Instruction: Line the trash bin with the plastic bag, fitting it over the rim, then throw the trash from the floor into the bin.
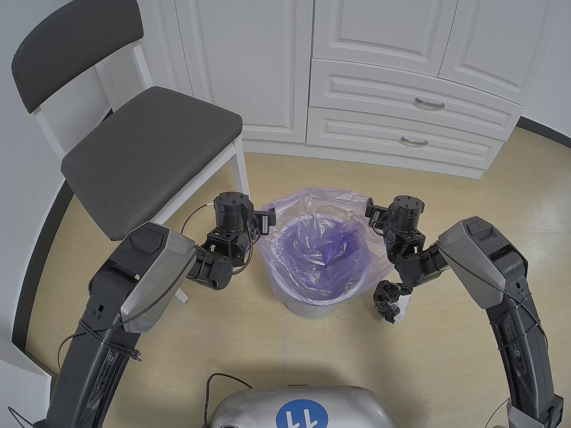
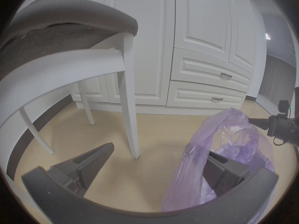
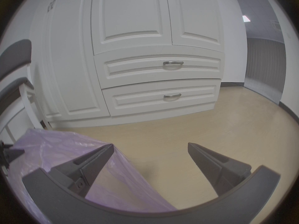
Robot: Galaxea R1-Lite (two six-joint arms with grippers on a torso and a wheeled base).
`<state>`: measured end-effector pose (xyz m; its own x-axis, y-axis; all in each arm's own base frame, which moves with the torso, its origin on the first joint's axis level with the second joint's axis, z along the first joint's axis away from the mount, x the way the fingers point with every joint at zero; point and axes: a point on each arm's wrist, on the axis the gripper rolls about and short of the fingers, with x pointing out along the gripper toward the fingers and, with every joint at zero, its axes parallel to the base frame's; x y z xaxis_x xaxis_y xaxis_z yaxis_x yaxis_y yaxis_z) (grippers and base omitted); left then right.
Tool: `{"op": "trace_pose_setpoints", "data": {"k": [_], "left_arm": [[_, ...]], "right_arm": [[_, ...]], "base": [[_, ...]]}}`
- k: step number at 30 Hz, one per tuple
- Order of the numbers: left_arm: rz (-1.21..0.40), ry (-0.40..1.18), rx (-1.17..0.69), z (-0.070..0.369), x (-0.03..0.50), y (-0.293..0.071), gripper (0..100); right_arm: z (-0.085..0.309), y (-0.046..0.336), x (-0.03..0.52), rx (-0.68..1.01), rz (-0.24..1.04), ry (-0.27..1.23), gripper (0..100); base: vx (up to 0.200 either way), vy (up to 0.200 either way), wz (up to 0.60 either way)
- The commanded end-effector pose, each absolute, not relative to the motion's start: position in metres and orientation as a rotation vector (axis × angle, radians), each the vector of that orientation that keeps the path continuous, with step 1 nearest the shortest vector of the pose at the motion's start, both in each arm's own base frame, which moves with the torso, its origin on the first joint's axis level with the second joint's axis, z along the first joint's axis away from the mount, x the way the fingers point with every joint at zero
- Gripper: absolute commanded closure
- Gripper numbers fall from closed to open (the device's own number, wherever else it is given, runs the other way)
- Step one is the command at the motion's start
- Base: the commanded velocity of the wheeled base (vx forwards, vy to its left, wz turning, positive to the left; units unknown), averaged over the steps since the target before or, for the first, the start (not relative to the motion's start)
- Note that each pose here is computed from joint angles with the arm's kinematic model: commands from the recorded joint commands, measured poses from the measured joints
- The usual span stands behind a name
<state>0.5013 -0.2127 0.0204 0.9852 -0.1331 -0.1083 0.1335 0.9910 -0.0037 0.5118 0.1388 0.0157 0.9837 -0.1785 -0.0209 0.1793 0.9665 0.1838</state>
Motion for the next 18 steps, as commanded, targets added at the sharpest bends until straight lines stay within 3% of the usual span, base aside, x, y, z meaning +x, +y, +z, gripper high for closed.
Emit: {"op": "trace_pose_setpoints", "data": {"k": [1,7,18], "left_arm": [[-0.117,0.118,0.004,0.007,0.508,-0.206,0],[-0.088,0.105,-0.004,0.003,0.519,-0.194,0],[-0.075,0.136,-0.008,-0.017,0.527,-0.189,0]], "right_arm": [[0.006,0.139,0.52,0.233,-0.184,-0.019,0],[0.023,0.14,0.52,0.328,-0.177,-0.057,0],[-0.031,0.146,0.535,0.331,-0.178,-0.003,0]], "base": [[0.0,0.0,0.0],[0.0,0.0,0.0],[0.0,0.0,0.0]]}}
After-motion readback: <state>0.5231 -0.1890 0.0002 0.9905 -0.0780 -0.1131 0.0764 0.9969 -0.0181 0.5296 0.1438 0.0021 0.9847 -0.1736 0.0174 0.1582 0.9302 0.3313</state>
